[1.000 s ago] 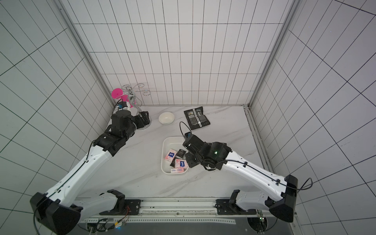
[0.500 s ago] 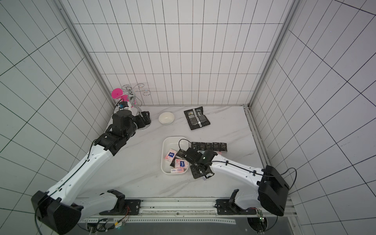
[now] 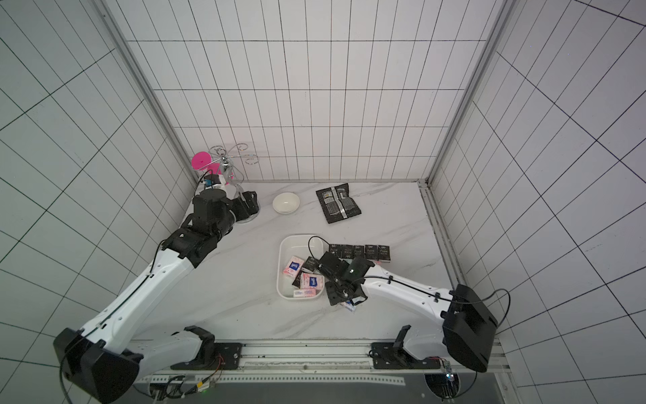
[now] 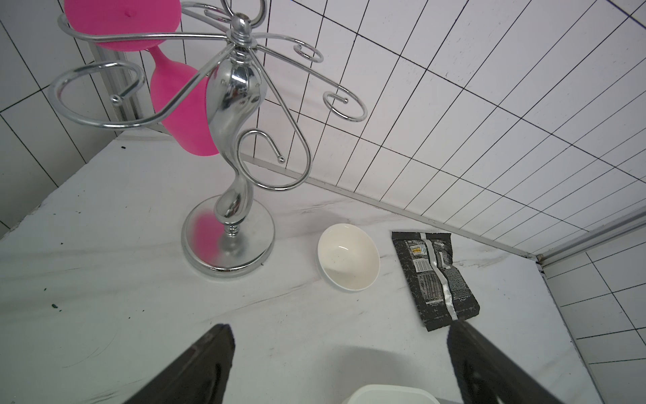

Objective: Take the pocket tissues out of the storage box
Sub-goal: Place the pocket tissues at the center of the board.

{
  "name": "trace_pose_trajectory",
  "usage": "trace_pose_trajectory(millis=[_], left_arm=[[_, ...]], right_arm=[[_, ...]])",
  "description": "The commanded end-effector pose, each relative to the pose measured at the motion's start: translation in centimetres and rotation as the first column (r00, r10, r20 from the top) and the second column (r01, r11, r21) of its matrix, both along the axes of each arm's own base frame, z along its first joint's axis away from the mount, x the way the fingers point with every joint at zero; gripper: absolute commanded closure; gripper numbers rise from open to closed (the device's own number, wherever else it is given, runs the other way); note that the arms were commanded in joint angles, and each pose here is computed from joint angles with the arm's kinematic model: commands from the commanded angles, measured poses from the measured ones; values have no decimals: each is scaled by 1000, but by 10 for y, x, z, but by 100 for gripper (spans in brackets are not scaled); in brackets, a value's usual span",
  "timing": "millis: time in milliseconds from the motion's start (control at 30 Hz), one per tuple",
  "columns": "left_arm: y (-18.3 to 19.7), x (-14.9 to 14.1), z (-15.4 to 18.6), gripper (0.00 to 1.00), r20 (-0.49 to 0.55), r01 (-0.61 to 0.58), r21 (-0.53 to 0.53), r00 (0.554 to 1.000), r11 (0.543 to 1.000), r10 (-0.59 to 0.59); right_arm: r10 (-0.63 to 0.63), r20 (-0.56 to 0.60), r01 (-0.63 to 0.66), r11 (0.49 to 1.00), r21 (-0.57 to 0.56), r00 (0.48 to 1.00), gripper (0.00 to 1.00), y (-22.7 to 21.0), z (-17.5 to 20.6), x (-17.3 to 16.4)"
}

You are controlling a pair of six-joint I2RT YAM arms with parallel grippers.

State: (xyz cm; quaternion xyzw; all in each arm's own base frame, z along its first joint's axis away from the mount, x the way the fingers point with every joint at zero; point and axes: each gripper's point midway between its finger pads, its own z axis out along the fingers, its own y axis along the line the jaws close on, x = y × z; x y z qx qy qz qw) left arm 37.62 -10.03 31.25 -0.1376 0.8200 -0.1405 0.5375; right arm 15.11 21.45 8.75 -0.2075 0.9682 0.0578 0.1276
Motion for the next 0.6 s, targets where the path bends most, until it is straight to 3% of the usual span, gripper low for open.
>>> trace_pose_trajectory(millis=[0,200,567], left_arm=[[1,-1,11,1,30,-1,-15,1000,1000,1],[2,0,8,1,26,-4,-9,1000,1000,4],[3,0,7,1,25,-5,-5,1000,1000,5]], right_arm=[[-58,-11,58,998,-20,998,44,-27,3,8],[-145,-79,148,988,40,986,41,-44,-26,6],[-138,-113,149,984,97,984,39,-39,-48,8]])
